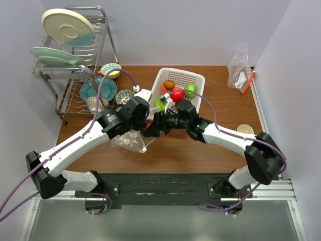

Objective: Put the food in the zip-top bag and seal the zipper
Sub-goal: Place the fake fruit in the zipper food storage bag.

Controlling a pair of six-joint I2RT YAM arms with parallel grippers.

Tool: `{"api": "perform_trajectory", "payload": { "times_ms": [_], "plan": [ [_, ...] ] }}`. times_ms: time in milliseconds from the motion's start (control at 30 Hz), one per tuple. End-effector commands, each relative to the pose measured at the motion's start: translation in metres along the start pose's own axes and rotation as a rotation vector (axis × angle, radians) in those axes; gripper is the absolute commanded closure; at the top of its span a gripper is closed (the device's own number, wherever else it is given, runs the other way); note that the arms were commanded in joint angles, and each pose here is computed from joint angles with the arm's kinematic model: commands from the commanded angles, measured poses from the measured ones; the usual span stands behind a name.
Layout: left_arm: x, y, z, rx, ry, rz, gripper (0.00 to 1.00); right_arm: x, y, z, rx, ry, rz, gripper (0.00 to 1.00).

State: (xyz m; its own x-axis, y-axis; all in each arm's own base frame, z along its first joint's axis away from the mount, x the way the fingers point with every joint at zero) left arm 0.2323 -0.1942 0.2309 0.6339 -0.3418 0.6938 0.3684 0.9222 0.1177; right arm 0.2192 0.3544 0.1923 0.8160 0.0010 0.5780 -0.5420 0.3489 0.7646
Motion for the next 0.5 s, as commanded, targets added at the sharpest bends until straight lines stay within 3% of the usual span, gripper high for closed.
{"api": "perform_trajectory", "payload": {
  "times_ms": [0, 200, 467],
  "plan": [
    [0.015, -0.011, 0.011, -0.083, -0.054, 0.032, 1.00, 0.031, 0.019, 0.001, 0.025, -0.106, 0.065, 0.05],
    [0.011, -0.012, 0.004, -0.076, -0.043, 0.035, 1.00, 0.034, 0.022, 0.010, -0.019, -0.110, 0.084, 0.03],
    [0.008, -0.012, -0.004, -0.058, -0.027, 0.045, 1.00, 0.043, 0.004, 0.039, -0.279, -0.125, 0.096, 0.05]
  ]
}}
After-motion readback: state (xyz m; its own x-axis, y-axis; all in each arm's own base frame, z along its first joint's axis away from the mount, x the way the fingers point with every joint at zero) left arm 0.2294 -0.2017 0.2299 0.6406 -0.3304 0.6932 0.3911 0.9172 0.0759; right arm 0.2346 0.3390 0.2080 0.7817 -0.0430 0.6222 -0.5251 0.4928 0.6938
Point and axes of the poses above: each gripper's point midway between its finger pads, its own z axis back along the fingers, its own y axis along the line the jaws close on, x = y × z, the point moved 2 cm from there along z, back along the fingers, and after that the axes turned 6 degrees about -z, right-handed, at the moved point
